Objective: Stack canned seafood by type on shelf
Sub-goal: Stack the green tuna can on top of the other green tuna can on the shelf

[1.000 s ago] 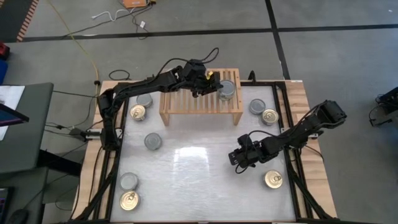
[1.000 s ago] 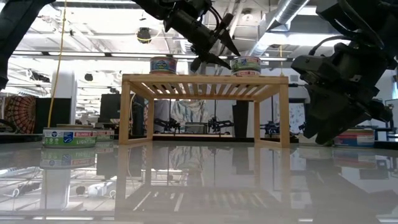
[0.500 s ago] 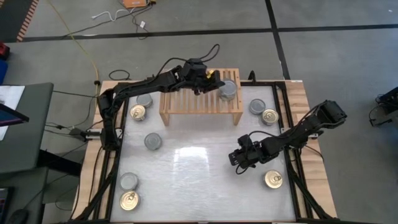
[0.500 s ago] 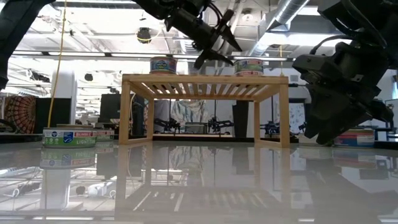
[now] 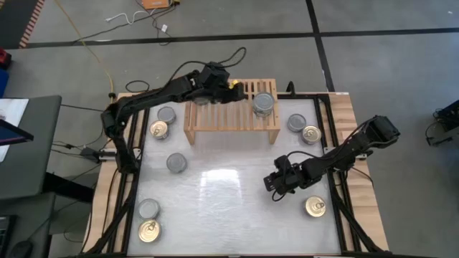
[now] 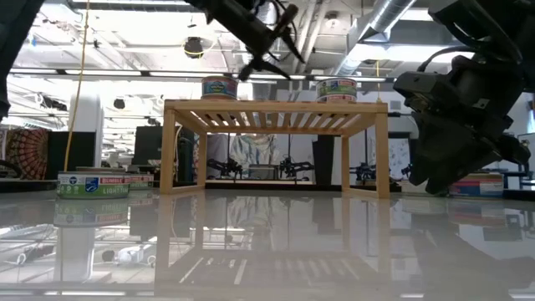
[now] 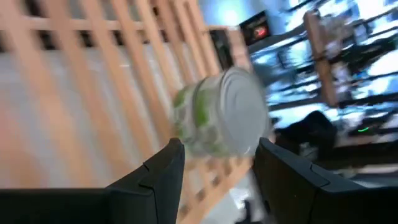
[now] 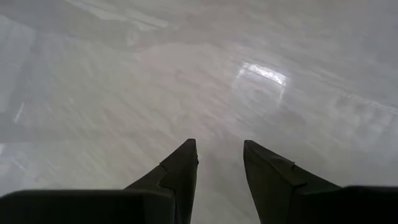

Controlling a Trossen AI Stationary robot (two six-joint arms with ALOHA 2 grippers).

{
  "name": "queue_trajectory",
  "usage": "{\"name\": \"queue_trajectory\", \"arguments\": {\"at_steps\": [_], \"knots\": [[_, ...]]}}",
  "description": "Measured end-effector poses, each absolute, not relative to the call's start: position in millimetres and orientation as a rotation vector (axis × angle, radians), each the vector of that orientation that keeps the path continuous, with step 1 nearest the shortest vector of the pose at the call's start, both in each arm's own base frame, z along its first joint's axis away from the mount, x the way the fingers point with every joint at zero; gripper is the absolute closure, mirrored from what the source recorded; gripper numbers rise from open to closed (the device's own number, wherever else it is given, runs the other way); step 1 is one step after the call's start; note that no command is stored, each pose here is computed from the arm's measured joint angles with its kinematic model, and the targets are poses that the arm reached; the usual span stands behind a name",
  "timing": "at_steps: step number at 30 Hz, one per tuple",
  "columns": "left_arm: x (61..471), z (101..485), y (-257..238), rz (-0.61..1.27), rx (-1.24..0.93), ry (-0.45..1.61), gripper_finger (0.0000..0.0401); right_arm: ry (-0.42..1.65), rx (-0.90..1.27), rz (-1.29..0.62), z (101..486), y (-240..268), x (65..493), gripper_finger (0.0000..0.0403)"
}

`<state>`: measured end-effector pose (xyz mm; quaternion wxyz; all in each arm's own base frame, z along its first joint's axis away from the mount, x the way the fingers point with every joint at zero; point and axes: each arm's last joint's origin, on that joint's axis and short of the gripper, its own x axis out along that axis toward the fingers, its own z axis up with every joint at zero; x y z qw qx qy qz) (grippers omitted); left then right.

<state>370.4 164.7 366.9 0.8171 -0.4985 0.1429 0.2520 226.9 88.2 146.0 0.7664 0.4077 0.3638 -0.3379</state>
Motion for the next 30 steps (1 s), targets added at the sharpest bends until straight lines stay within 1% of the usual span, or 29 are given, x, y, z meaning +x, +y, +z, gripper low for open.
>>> {"name": "queue_trajectory", "arguments": {"at_steps": [4,7,9,12,13,16,19,24,27,30], "knots": [[351,388,136,0.549,-0.918,0.362,0.0211,0.794,0.872,-0.719,146,90,227,0.0243],[337,404,107,0.523,-0.794,0.41,0.0211,0.799,0.855,-0.691,147,94,226,0.0243],[329,410,85,0.544,-0.718,0.44,0.0211,0.806,0.846,-0.685,146,96,225,0.0243],[314,418,53,0.643,-0.614,0.452,0.0211,0.81,0.845,-0.675,147,99,223,0.0245],[309,416,44,0.692,-0.614,0.445,0.0211,0.805,0.849,-0.669,149,99,222,0.0247],[283,397,26,0.844,-0.633,0.496,0.0211,0.787,0.857,-0.648,156,100,219,0.0259],[260,369,9,0.882,-0.682,0.489,0.0211,0.76,0.872,-0.636,165,100,215,0.0277],[232,323,-19,0.691,-0.762,0.354,0.0211,0.739,0.977,-0.716,175,94,204,0.0299],[216,303,-31,0.557,-0.748,0.263,0.0211,0.731,1.033,-0.775,178,91,197,0.0307],[202,286,-37,0.466,-0.724,0.217,0.0211,0.705,1.074,-0.774,183,90,194,0.0321]]}}
